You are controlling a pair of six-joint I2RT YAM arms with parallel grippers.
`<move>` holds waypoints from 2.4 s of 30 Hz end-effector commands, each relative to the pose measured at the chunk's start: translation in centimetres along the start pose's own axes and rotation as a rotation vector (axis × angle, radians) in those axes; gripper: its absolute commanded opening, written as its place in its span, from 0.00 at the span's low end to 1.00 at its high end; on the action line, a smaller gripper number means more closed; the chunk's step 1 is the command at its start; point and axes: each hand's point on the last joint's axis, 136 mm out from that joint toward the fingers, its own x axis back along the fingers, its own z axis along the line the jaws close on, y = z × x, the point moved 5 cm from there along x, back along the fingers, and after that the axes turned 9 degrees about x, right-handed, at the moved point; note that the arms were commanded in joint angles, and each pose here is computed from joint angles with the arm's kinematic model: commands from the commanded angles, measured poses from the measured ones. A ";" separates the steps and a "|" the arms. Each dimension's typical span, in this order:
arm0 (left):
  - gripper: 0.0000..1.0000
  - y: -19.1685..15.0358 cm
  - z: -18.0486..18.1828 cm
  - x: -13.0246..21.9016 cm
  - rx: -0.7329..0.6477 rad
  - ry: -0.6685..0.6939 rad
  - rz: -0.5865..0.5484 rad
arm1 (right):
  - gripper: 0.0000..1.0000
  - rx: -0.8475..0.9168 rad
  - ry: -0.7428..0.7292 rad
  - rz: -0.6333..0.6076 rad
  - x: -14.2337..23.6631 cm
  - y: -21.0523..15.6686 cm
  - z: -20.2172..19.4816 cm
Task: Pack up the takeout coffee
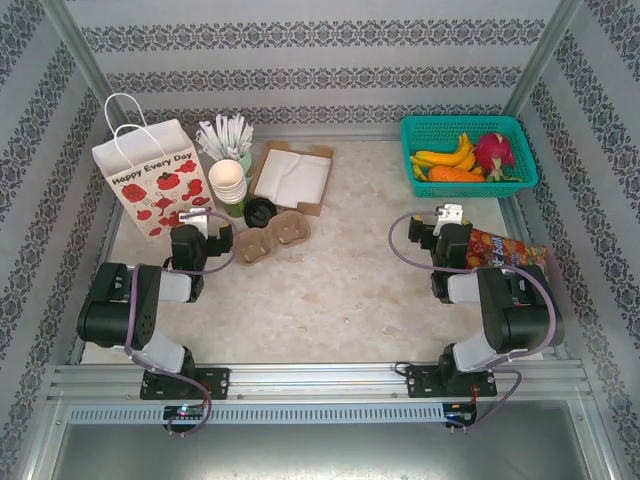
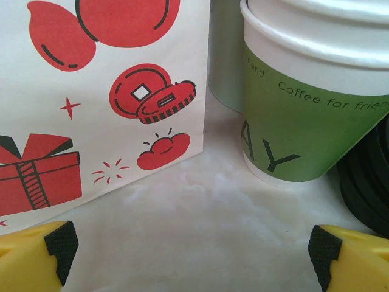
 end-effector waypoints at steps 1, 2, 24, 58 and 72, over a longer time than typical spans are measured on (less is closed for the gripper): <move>1.00 1.0 0.0 -0.3 -0.011 -0.007 -0.023 | 0.98 -0.001 0.007 -0.036 -0.1 1.2 0.0; 1.00 1.0 0.0 -0.3 -0.011 -0.007 -0.023 | 0.98 0.000 0.007 -0.036 -0.1 1.2 0.0; 1.00 0.9 -0.1 -0.2 -0.012 -0.010 -0.023 | 0.98 -0.003 0.016 -0.040 0.0 1.3 0.0; 1.00 3.3 -4.9 12.0 0.656 0.165 0.647 | 0.98 -0.642 0.282 0.352 10.1 10.3 3.3; 0.81 1.0 -6.7 9.0 0.494 0.088 0.844 | 0.98 -0.539 0.368 0.399 8.7 10.8 6.2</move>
